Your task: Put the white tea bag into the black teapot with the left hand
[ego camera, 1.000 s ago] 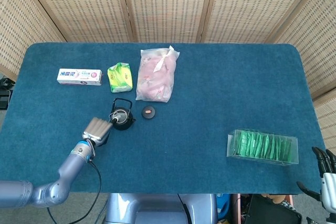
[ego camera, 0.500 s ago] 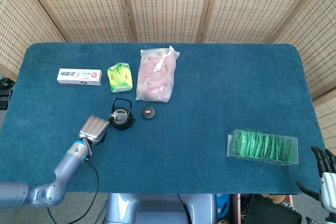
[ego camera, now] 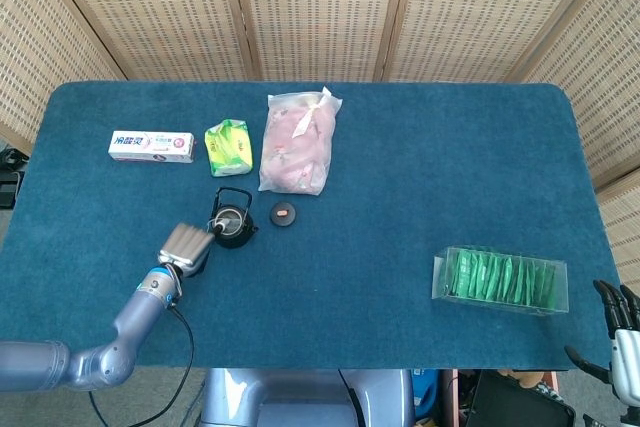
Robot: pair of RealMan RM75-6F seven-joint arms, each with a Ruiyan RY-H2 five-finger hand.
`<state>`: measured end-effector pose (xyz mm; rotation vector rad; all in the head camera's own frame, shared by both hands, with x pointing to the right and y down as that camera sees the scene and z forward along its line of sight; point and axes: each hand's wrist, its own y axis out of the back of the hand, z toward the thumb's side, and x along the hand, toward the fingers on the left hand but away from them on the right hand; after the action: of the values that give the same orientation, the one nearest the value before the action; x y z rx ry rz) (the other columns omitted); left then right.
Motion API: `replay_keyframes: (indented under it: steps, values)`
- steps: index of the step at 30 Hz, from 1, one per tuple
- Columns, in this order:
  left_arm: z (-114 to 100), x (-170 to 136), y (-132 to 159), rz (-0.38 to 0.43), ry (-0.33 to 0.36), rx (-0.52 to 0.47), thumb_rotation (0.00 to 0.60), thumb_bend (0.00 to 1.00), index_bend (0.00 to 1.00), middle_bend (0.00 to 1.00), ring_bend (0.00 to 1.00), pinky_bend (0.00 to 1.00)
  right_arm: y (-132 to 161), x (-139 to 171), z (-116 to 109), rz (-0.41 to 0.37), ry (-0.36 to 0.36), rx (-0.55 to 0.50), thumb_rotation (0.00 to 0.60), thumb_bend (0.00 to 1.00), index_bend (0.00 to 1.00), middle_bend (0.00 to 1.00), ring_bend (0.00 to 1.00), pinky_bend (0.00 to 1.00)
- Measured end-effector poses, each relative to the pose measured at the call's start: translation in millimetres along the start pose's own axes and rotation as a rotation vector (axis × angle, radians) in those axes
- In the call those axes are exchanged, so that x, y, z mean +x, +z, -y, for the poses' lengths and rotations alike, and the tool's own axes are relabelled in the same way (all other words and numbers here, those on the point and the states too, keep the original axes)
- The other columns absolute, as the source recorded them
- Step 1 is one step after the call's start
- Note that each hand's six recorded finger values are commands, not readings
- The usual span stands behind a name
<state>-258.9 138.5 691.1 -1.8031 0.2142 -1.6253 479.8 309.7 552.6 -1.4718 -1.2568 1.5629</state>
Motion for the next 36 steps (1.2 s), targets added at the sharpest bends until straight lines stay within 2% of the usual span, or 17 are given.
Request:
replay_keyframes:
  steps: [5, 8, 13, 17, 20, 25, 27, 30, 36]
  values:
    - [-7.4, -5.6, 0.0, 0.012, 0.049, -0.021, 0.6, 0.93, 0.0, 0.75, 0.67, 0.64, 1.8, -1.3, 0.5, -0.007, 0.002, 0.0, 0.6, 0.01, 0.12, 0.21, 0.08, 0.16]
    - [-12.1, -13.7, -0.6, 0.027, 0.088, -0.034, 0.6, 0.93, 0.0, 0.69, 0.62, 0.64, 2.2, -1.5, 0.2, -0.008, 0.001, 0.0, 0.6, 0.01, 0.12, 0.21, 0.08, 0.16]
    - [-17.0, -30.2, -5.6, 0.039, 0.154, -0.068, 0.6, 0.93, 0.0, 0.48, 0.45, 0.61, 2.6, -1.5, -0.8, -0.011, -0.003, -0.001, 0.6, 0.01, 0.12, 0.21, 0.08, 0.16]
    - [-19.9, -45.3, -12.9, 0.037, 0.229, -0.116, 0.6, 0.93, 0.0, 0.32, 0.31, 0.49, 3.4, -1.9, -1.0, -0.017, -0.004, -0.002, 0.6, 0.01, 0.12, 0.21, 0.08, 0.16]
    - [-20.3, -58.9, -22.2, 0.024, 0.295, -0.167, 0.6, 0.88, 0.0, 0.23, 0.2, 0.35, 4.3, -2.3, -1.0, -0.022, -0.004, -0.002, 0.6, 0.01, 0.12, 0.21, 0.08, 0.16]
    - [-15.5, -85.0, -41.3, -0.019, 0.404, -0.239, 0.6, 0.67, 0.0, 0.08, 0.03, 0.09, 6.0, -3.4, -2.6, -0.033, -0.01, 0.001, 0.6, 0.01, 0.12, 0.21, 0.07, 0.16]
    - [-10.8, -96.2, -49.3, -0.041, 0.441, -0.268, 0.6, 0.62, 0.0, 0.04, 0.0, 0.03, 6.6, -4.0, -3.9, -0.037, -0.015, 0.001, 0.6, 0.01, 0.12, 0.21, 0.07, 0.16]
    - [-3.1, -110.7, -58.9, -0.068, 0.49, -0.303, 0.6, 0.58, 0.0, 0.0, 0.0, 0.0, 7.6, -4.6, -4.5, -0.044, -0.016, 0.004, 0.6, 0.01, 0.12, 0.21, 0.07, 0.16]
    - [17.4, -135.9, -71.9, -0.111, 0.543, -0.354, 0.6, 0.58, 0.0, 0.0, 0.0, 0.0, 12.3, -6.8, -4.6, -0.064, -0.016, 0.004, 0.6, 0.01, 0.12, 0.21, 0.07, 0.16]
